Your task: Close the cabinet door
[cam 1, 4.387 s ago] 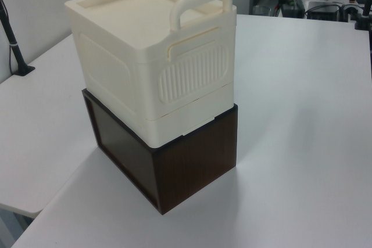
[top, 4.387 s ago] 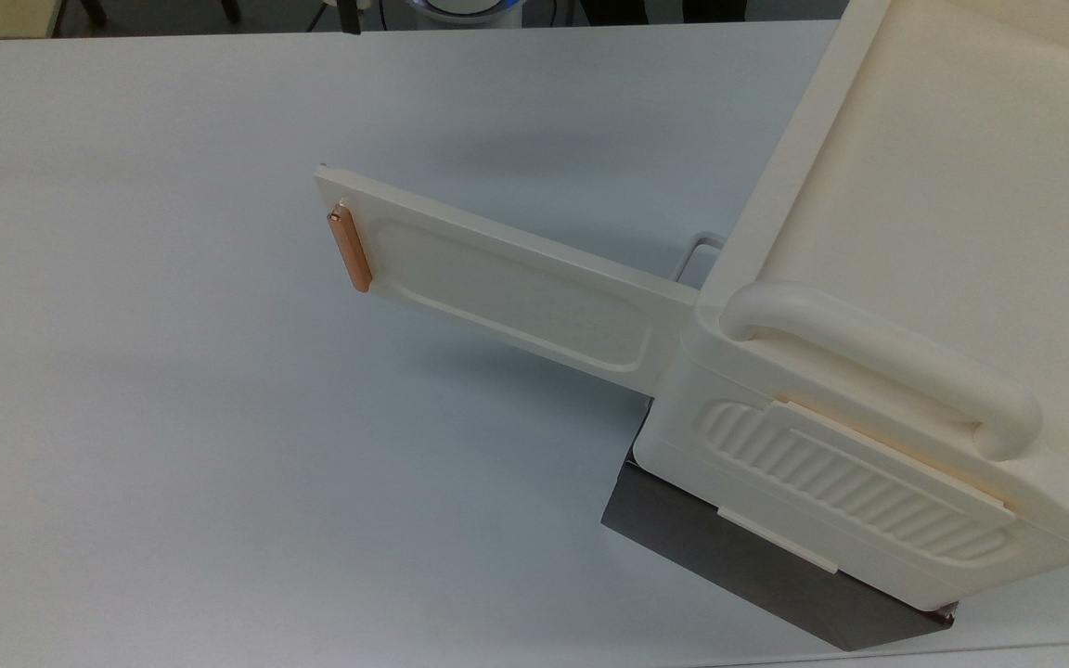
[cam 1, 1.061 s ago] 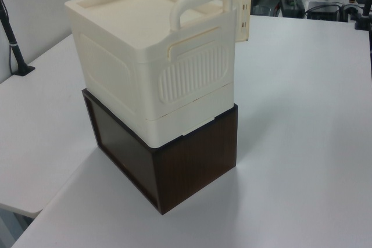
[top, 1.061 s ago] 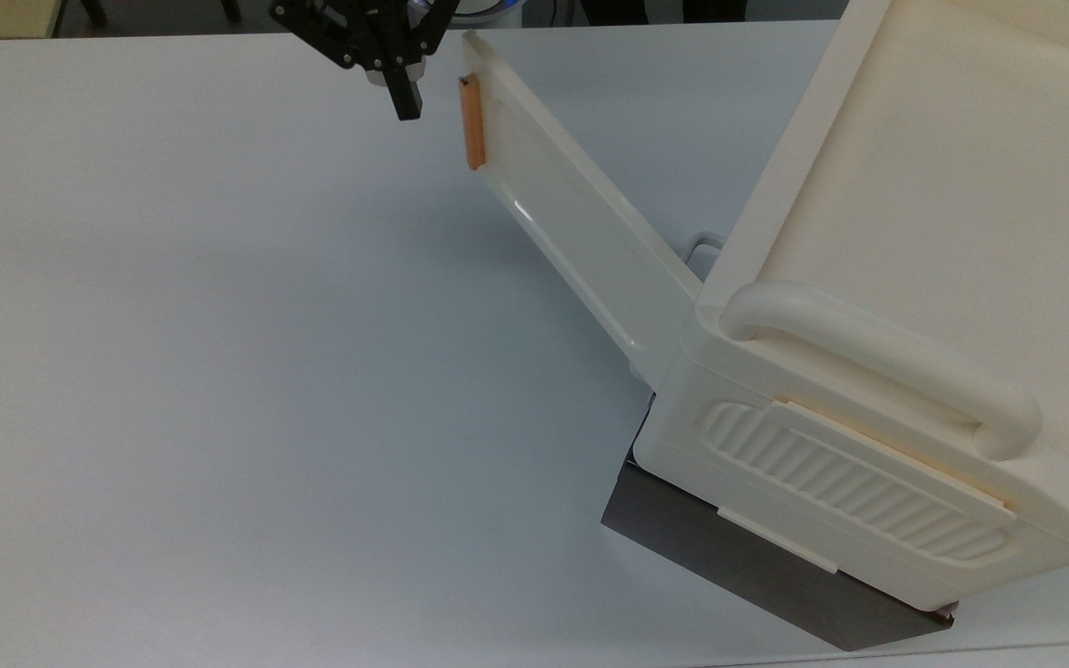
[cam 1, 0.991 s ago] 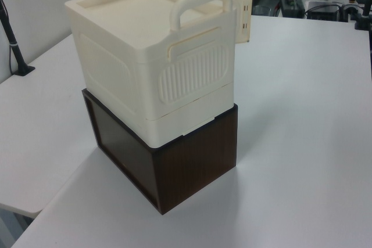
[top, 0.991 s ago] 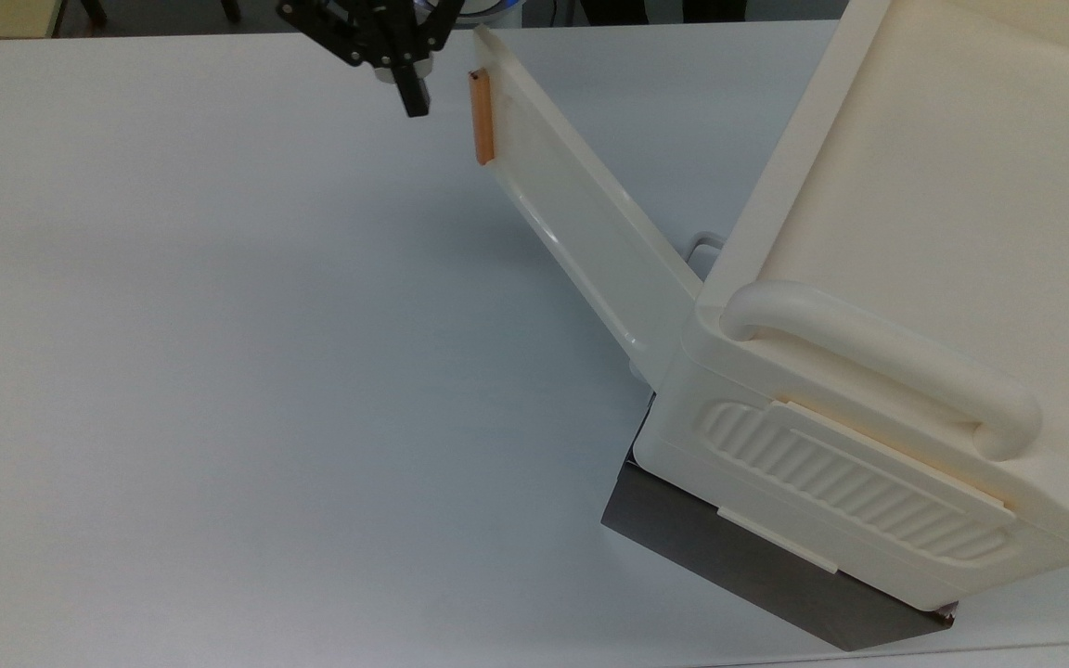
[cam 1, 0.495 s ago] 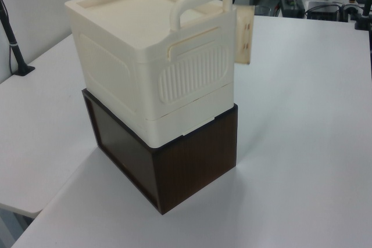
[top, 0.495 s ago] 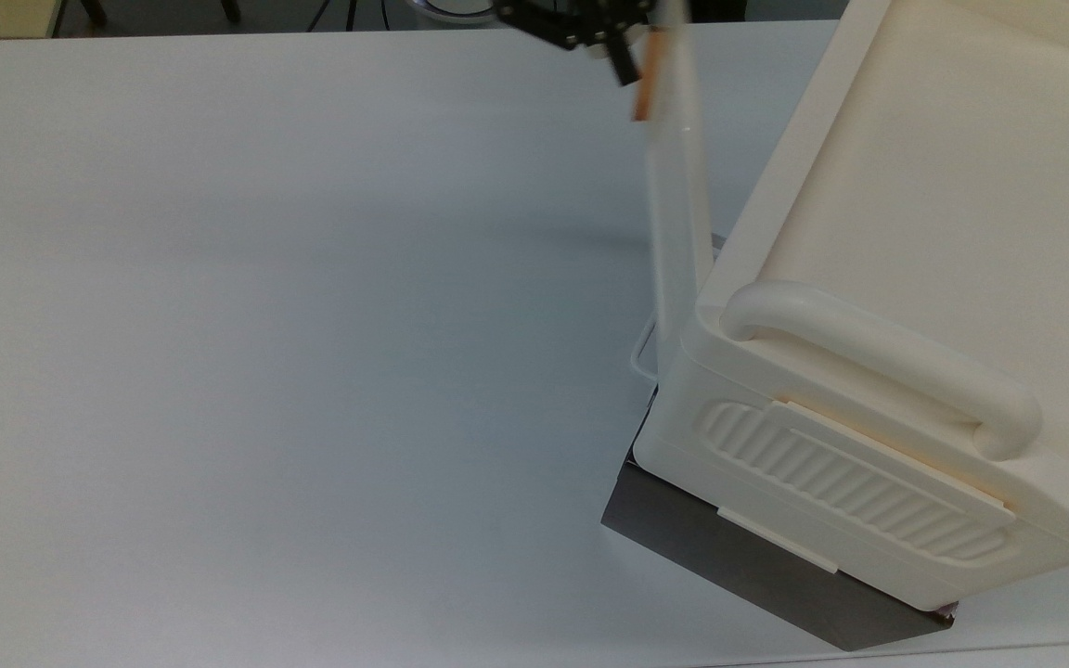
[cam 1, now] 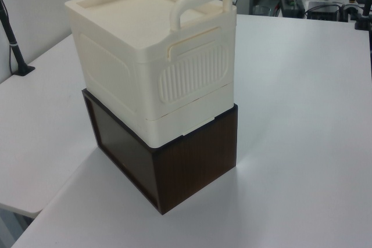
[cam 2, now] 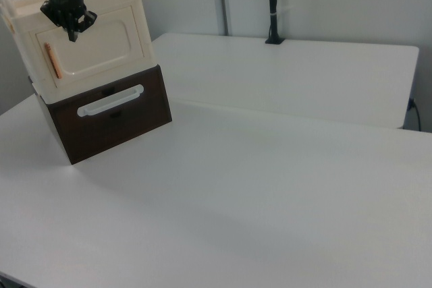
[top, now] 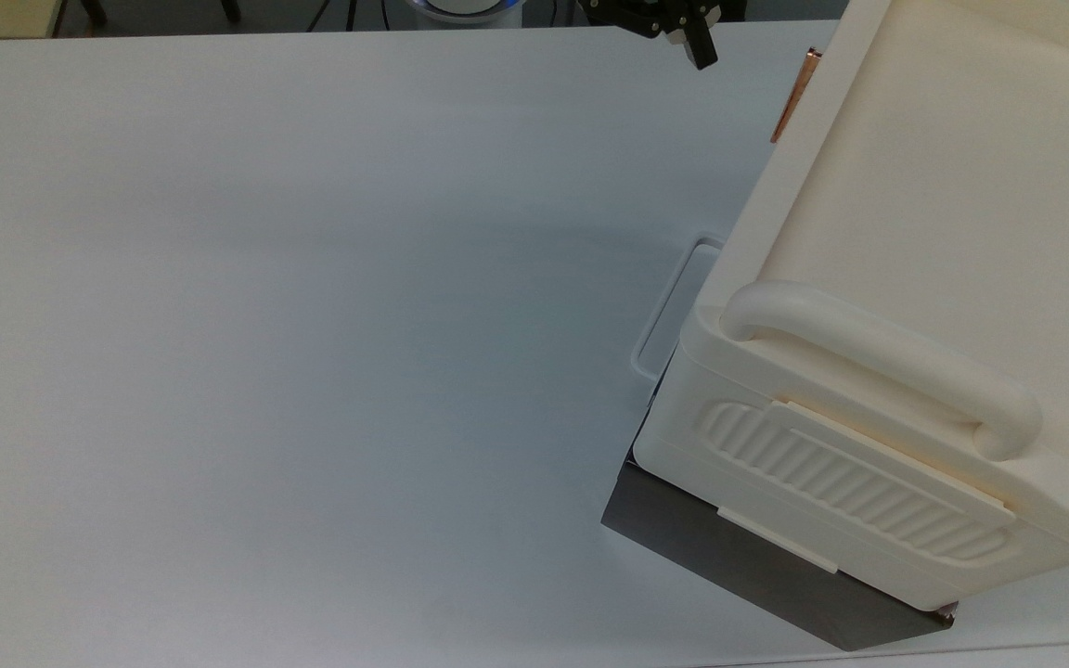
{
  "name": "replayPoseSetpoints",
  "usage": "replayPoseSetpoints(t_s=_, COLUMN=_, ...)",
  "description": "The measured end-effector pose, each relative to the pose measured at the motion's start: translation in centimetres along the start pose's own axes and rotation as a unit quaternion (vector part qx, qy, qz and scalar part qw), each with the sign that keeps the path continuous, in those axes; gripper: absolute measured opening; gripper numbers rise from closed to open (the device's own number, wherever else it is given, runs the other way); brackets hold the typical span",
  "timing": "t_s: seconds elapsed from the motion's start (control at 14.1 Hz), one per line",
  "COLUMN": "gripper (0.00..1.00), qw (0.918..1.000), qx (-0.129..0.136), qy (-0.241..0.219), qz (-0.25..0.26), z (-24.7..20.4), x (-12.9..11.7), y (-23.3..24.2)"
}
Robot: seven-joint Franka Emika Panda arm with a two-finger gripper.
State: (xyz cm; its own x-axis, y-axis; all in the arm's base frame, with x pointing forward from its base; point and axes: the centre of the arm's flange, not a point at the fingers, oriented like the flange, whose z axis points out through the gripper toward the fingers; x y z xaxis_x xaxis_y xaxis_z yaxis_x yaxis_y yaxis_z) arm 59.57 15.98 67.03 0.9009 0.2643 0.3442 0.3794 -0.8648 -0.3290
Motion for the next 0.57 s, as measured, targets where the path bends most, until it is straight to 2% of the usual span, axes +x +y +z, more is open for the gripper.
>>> replayPoseSetpoints(t_s=0.07, gripper=0.01, qw=1.0, qx=-0.004, qy=-0.009, qz=0.001, z=0.4, x=-0.2, y=0.3)
replayPoseSetpoints(t_s=0.28, gripper=0.01, qw=0.9937, qx=-0.092, qy=-0.06, qz=0.021, z=1.8, x=-1.5, y=4.5)
replayPoseSetpoints(t_s=0.42, gripper=0.01, qw=0.9824, qx=-0.142, qy=-0.1, qz=0.069, z=1.6, x=-3.2, y=9.5)
replayPoseSetpoints(t_s=0.57, gripper=0.01, qw=0.9714, qx=-0.175, qy=-0.124, qz=0.101, z=0.5, x=-4.6, y=13.1)
